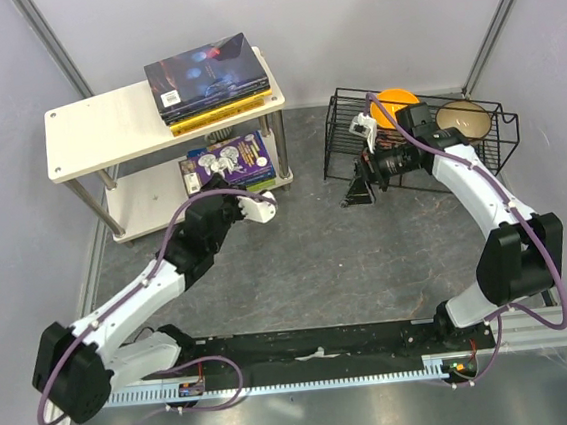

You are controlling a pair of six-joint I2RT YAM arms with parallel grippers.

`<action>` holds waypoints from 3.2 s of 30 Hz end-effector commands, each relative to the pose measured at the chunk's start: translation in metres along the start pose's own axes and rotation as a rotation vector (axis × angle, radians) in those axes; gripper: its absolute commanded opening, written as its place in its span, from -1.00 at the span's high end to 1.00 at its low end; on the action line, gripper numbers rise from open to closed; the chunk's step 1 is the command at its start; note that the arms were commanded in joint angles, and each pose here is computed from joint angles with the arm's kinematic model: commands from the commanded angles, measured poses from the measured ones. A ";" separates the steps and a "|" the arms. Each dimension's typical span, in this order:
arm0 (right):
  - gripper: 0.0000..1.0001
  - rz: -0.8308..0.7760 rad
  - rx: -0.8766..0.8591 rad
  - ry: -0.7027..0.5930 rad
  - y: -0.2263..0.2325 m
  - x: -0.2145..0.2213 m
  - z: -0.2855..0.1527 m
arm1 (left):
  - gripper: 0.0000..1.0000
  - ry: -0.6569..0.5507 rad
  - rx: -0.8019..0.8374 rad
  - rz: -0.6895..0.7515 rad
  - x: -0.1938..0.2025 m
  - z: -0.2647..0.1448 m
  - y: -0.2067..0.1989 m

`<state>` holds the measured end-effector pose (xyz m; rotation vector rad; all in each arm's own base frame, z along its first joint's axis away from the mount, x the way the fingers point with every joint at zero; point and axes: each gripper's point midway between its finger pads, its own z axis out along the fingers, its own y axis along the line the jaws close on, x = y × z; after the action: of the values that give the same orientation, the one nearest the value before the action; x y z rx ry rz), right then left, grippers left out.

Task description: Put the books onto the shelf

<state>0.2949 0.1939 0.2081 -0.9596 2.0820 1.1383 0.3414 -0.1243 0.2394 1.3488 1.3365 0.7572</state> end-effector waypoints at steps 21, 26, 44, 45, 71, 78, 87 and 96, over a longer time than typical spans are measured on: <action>-0.96 0.000 -0.055 -0.067 0.006 -0.006 -0.009 | -0.97 -0.092 0.035 -0.164 -0.003 0.050 -0.009; -0.96 0.000 -0.054 -0.071 0.006 -0.006 -0.009 | -0.96 -0.102 0.099 -0.193 -0.005 0.041 -0.019; -0.96 0.015 -0.064 -0.084 0.004 -0.007 -0.012 | -0.58 -0.087 0.226 -0.441 -0.010 0.020 -0.027; -0.96 0.021 -0.067 -0.083 0.004 -0.007 -0.011 | -0.59 -0.076 0.239 -0.443 -0.008 0.021 -0.030; -0.96 0.045 -0.070 -0.120 -0.002 -0.013 -0.022 | 0.07 0.016 0.219 -0.404 0.013 0.072 -0.025; -0.96 0.050 -0.066 -0.123 -0.004 -0.013 -0.023 | 0.10 0.019 0.206 -0.413 0.012 0.081 -0.017; -0.96 0.051 -0.066 -0.126 -0.004 -0.012 -0.024 | 0.12 0.037 0.206 -0.413 0.016 0.084 -0.019; -0.96 0.042 -0.039 -0.122 -0.005 -0.011 -0.027 | 0.11 0.036 0.200 -0.447 0.017 0.084 -0.019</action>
<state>0.3012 0.1721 0.2168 -0.8173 2.0536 1.2475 0.4007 -0.1296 0.1676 1.2259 1.7551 0.3326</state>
